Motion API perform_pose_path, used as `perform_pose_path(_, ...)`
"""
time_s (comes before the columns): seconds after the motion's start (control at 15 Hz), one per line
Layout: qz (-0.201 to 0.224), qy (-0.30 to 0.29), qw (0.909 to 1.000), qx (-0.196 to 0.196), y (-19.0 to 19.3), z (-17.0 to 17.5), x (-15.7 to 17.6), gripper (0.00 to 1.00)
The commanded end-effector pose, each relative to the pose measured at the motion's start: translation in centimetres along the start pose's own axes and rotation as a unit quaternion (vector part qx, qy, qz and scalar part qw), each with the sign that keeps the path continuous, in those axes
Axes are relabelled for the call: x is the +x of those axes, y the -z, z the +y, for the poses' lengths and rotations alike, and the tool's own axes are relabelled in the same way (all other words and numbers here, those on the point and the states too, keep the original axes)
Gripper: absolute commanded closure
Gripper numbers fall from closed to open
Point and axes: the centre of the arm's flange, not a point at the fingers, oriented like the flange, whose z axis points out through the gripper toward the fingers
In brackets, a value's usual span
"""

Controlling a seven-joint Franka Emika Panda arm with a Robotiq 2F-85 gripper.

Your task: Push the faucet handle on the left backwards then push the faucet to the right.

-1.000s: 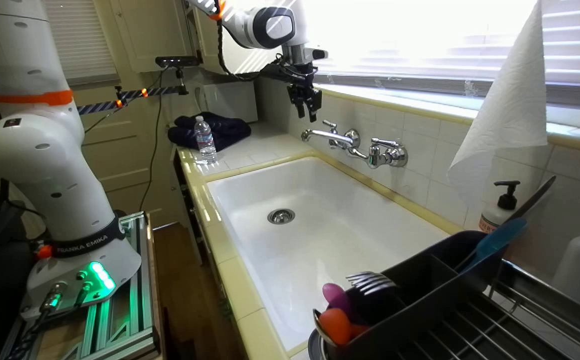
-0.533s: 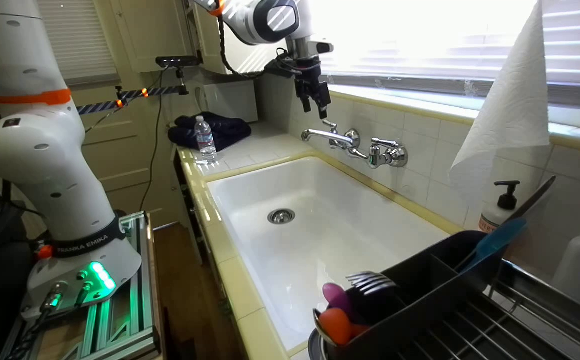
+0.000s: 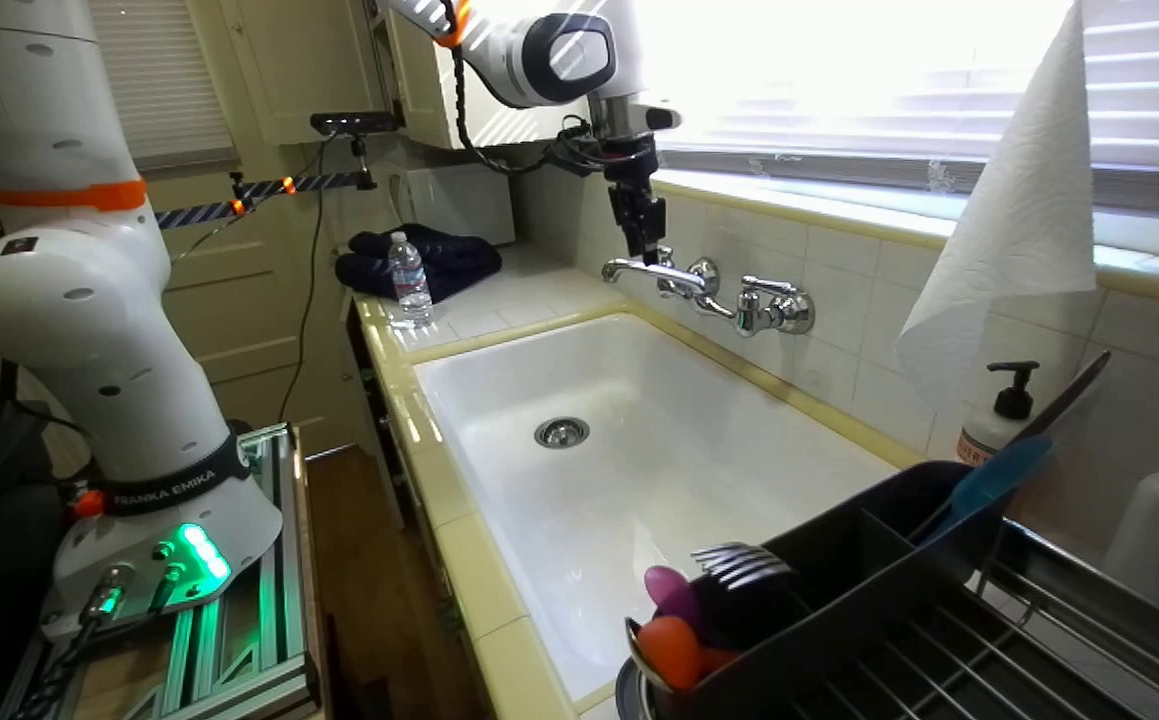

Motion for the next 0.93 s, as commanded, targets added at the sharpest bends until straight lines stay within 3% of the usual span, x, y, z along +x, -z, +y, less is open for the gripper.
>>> perform_pose_path(0.0, -0.019, -0.01, 0.9997, -0.006, -1.3, -0.5, 0.0, 0.15)
perform_pose_path(0.13, -0.019, -0.007, 0.9998, -0.005, -1.6, -0.7, 0.0, 0.01)
perform_pose_path(0.87, -0.059, -0.016, 0.9977, -0.029, -2.8, 0.1, -1.2, 0.0)
